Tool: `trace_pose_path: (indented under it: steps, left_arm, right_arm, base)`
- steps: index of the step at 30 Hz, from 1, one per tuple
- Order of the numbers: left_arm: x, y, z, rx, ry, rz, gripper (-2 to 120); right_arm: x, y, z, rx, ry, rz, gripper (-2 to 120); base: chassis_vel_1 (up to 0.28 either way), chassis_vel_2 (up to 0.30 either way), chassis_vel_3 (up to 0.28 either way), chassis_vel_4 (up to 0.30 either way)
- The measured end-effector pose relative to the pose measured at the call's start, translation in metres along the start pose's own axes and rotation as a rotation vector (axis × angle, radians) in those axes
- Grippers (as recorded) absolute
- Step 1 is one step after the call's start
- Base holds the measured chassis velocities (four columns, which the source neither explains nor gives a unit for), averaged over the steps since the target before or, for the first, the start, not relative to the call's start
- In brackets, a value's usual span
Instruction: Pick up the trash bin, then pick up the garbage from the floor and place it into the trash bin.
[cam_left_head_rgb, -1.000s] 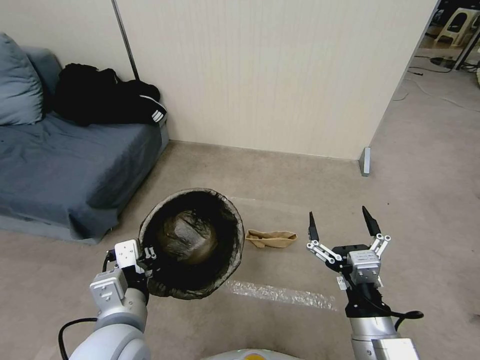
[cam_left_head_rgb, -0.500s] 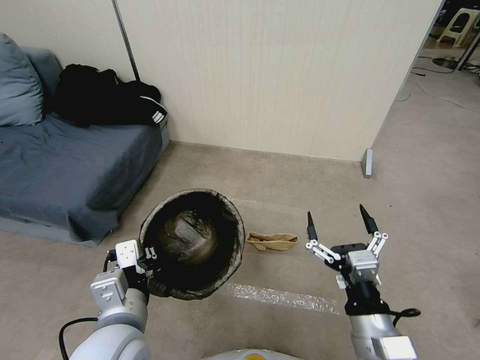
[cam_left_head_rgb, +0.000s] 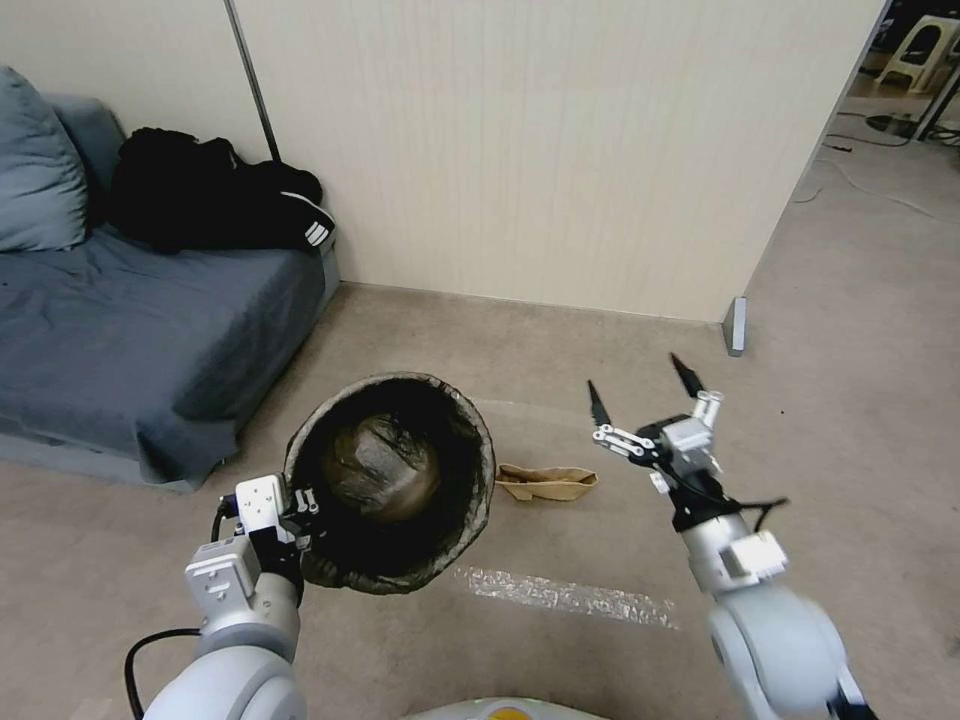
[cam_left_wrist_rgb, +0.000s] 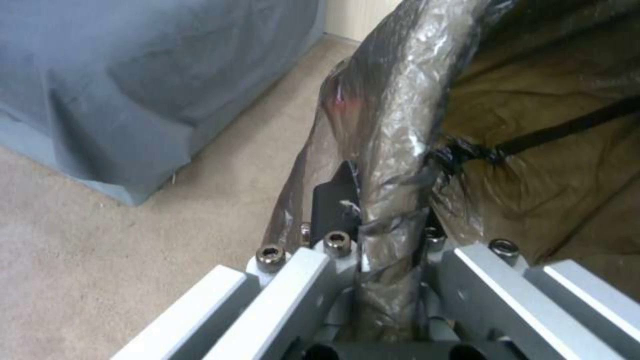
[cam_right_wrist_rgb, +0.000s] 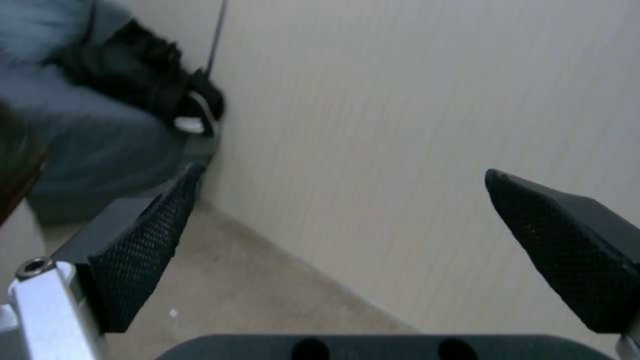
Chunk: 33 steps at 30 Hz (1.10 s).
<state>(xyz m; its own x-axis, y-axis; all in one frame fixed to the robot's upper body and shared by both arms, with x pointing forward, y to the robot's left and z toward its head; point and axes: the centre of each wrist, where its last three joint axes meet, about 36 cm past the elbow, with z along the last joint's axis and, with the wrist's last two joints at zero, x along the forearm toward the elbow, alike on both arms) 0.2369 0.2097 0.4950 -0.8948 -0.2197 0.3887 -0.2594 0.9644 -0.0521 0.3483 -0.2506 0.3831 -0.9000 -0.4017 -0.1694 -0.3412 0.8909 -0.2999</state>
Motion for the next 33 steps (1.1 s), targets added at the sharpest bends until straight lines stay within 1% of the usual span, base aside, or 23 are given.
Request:
trace_pose_path:
  steps: [1, 2, 3, 5, 6, 7, 8, 9, 10, 11, 12, 13, 14, 16, 17, 19, 21, 23, 25, 28, 29, 32, 33]
  left_arm:
    - [-0.001, 0.0, 0.0, 0.002, -0.001, -0.002, 0]
    - [-0.001, 0.0, 0.0, 0.002, -0.001, -0.002, 0]
    - [-0.002, 0.0, 0.0, 0.004, -0.001, -0.004, 0]
    - [-0.003, 0.0, 0.0, 0.008, -0.002, -0.009, 0]
    - [-0.003, 0.0, 0.0, 0.008, -0.002, -0.009, 0]
    - [-0.003, 0.0, 0.0, 0.009, -0.003, -0.01, 0]
    - [-0.003, 0.0, -0.001, 0.013, -0.006, -0.012, 0]
    - [-0.004, 0.0, -0.001, 0.014, -0.007, -0.014, 0]
    - [-0.004, 0.0, -0.001, 0.014, -0.007, -0.014, 0]
    - [-0.004, -0.001, -0.001, 0.015, -0.007, -0.015, 0]
    - [-0.004, -0.001, 0.0, 0.015, -0.006, -0.016, 0]
    - [-0.004, -0.002, 0.0, 0.016, -0.005, -0.016, 0]
    - [-0.004, -0.002, 0.0, 0.016, -0.005, -0.016, 0]
    - [-0.003, -0.004, 0.001, 0.014, -0.001, -0.015, 0]
    - [-0.003, -0.004, 0.001, 0.014, -0.001, -0.015, 0]
    - [-0.003, -0.005, 0.002, 0.012, 0.002, -0.017, 0]
    - [-0.003, -0.005, 0.003, 0.012, 0.002, -0.017, 0]
    - [-0.002, -0.005, 0.004, 0.01, 0.006, -0.02, 0]
    - [-0.002, -0.004, 0.004, 0.009, 0.007, -0.022, 0]
    - [-0.002, -0.006, 0.006, 0.009, 0.004, -0.029, 0]
    - [-0.002, -0.006, 0.006, 0.009, 0.004, -0.029, 0]
    - [-0.003, -0.009, 0.009, 0.01, 0.01, -0.028, 0]
    - [-0.003, -0.009, 0.009, 0.01, 0.01, -0.028, 0]
  right_arm:
    - [-0.005, -0.003, 0.013, 0.006, 0.018, -0.04, 100]
    - [-0.005, -0.003, 0.013, 0.006, 0.018, -0.04, 100]
    - [-0.008, -0.005, 0.02, 0.011, 0.027, -0.066, 100]
    - [-0.016, -0.015, 0.041, 0.034, 0.06, -0.168, 100]
    - [-0.016, -0.015, 0.041, 0.034, 0.06, -0.168, 100]
    - [-0.018, -0.019, 0.046, 0.042, 0.068, -0.2, 100]
    - [-0.023, -0.03, 0.058, 0.07, 0.089, -0.28, 100]
    - [-0.025, -0.036, 0.065, 0.082, 0.099, -0.324, 100]
    - [-0.025, -0.036, 0.065, 0.082, 0.099, -0.324, 100]
    - [-0.028, -0.044, 0.072, 0.093, 0.112, -0.372, 100]
    - [-0.034, -0.056, 0.082, 0.11, 0.126, -0.446, 100]
    - [-0.036, -0.061, 0.086, 0.117, 0.131, -0.476, 100]
    - [-0.036, -0.061, 0.086, 0.117, 0.131, -0.476, 100]
    - [-0.043, -0.071, 0.102, 0.125, 0.148, -0.549, 100]
    - [-0.043, -0.071, 0.102, 0.125, 0.148, -0.549, 100]
    - [-0.049, -0.074, 0.116, 0.115, 0.166, -0.608, 100]
    - [-0.049, -0.074, 0.118, 0.114, 0.168, -0.616, 100]
    - [-0.057, -0.076, 0.131, 0.118, 0.186, -0.706, 100]
    - [-0.059, -0.076, 0.134, 0.114, 0.192, -0.725, 100]
    - [-0.06, -0.069, 0.151, 0.076, 0.22, -0.791, 100]
    - [-0.06, -0.069, 0.151, 0.076, 0.22, -0.791, 100]
    - [-0.064, -0.059, 0.167, 0.052, 0.244, -0.849, 100]
    - [-0.064, -0.059, 0.167, 0.052, 0.244, -0.849, 100]
  base:
    - [0.0, 0.0, 0.0, 0.0]
    - [0.0, 0.0, 0.0, 0.0]
    - [0.0, 0.0, 0.0, 0.0]
    - [0.0, 0.0, 0.0, 0.0]
    - [0.0, 0.0, 0.0, 0.0]
    - [0.0, 0.0, 0.0, 0.0]
    - [0.0, 0.0, 0.0, 0.0]
    - [0.0, 0.0, 0.0, 0.0]
    - [0.0, 0.0, 0.0, 0.0]
    - [0.0, 0.0, 0.0, 0.0]
    - [0.0, 0.0, 0.0, 0.0]
    - [0.0, 0.0, 0.0, 0.0]
    - [0.0, 0.0, 0.0, 0.0]
    - [0.0, 0.0, 0.0, 0.0]
    - [0.0, 0.0, 0.0, 0.0]
    - [0.0, 0.0, 0.0, 0.0]
    - [0.0, 0.0, 0.0, 0.0]
    - [0.0, 0.0, 0.0, 0.0]
    - [0.0, 0.0, 0.0, 0.0]
    - [0.0, 0.0, 0.0, 0.0]
    - [0.0, 0.0, 0.0, 0.0]
    - [0.0, 0.0, 0.0, 0.0]
    - [0.0, 0.0, 0.0, 0.0]
